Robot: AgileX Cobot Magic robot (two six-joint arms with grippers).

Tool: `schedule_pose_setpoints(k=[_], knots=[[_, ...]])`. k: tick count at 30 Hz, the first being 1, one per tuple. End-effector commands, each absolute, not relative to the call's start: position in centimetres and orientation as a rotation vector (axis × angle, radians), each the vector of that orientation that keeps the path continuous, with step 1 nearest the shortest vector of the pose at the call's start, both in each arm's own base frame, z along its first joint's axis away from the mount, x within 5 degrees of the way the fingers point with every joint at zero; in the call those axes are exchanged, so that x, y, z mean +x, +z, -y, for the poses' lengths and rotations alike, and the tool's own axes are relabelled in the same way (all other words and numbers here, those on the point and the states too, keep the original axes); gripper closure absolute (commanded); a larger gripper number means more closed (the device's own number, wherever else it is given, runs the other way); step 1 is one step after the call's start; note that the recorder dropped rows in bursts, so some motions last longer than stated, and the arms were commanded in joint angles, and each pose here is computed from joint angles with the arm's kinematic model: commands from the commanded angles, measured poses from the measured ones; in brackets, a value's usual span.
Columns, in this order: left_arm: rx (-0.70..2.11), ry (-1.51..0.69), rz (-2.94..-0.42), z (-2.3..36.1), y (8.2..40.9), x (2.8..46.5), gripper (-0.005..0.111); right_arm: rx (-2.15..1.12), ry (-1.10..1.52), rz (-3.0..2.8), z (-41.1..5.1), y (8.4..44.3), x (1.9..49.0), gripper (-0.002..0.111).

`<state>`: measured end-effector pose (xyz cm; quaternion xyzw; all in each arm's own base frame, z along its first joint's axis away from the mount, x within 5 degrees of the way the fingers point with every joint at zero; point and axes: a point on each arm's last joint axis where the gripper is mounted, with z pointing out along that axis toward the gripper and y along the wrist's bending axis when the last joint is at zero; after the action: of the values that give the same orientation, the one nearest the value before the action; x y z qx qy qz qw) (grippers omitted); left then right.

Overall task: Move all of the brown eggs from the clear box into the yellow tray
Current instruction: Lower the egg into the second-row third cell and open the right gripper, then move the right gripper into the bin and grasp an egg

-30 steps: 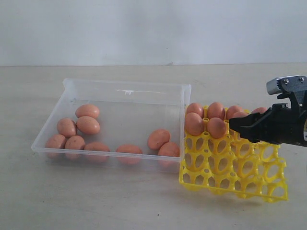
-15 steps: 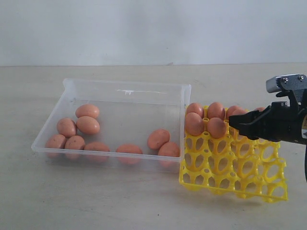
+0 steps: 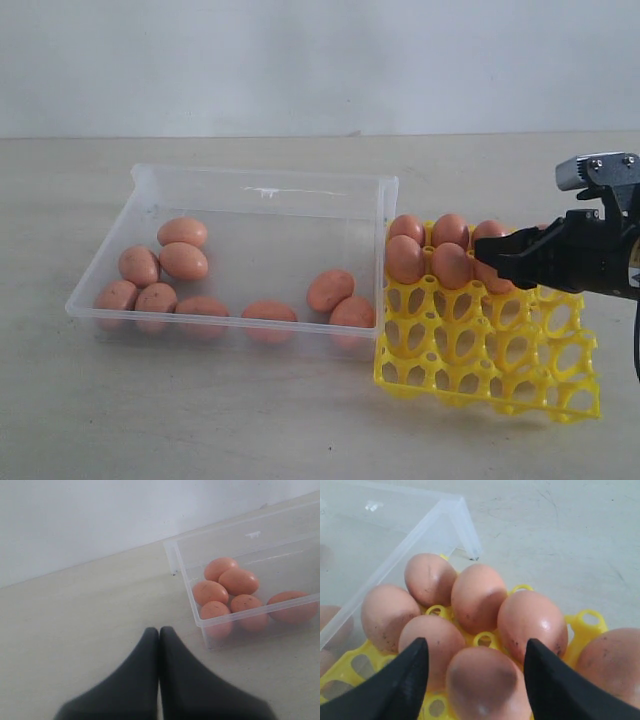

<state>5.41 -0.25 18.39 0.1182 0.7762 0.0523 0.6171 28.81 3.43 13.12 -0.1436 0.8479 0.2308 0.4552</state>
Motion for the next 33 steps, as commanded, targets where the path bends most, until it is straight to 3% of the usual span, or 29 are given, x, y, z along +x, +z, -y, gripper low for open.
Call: schedule_pose_setpoints(k=[1,9,14,16,20,23,28,33], knots=[[0.269,0.111,-1.777,0.3,18.5,5.4,0.111,-0.356,0.572,-2.072,-3.5,13.3,28.9,0.053],[0.269,0.111,-1.777,0.3,18.5,5.4,0.111,-0.328,0.592,-2.056,-3.5,13.6,29.0,0.053],[0.269,0.111,-1.777,0.3,18.5,5.4,0.111,-0.230,0.738,-1.965,-4.0,16.4,28.6,0.055],[0.269,0.111,-1.777,0.3,18.5,5.4,0.111,-0.245,0.784,-1.919,-4.3,18.1,28.2,0.066],[0.269,0.111,-1.777,0.3,18.5,5.4,0.111,-0.423,0.834,-1.795,-5.5,22.1,26.1,0.108],[0.269,0.111,-1.777,0.3,18.5,5.4,0.111,-0.535,0.810,-1.729,-7.2,24.7,24.3,0.109],[0.269,0.111,-1.777,0.3,18.5,5.4,0.111,-0.758,0.494,-1.703,-11.7,29.1,23.0,0.109],[0.269,0.111,-1.777,0.3,18.5,5.4,0.111,-0.790,-0.139,-1.745,-16.4,33.2,23.9,0.109]])
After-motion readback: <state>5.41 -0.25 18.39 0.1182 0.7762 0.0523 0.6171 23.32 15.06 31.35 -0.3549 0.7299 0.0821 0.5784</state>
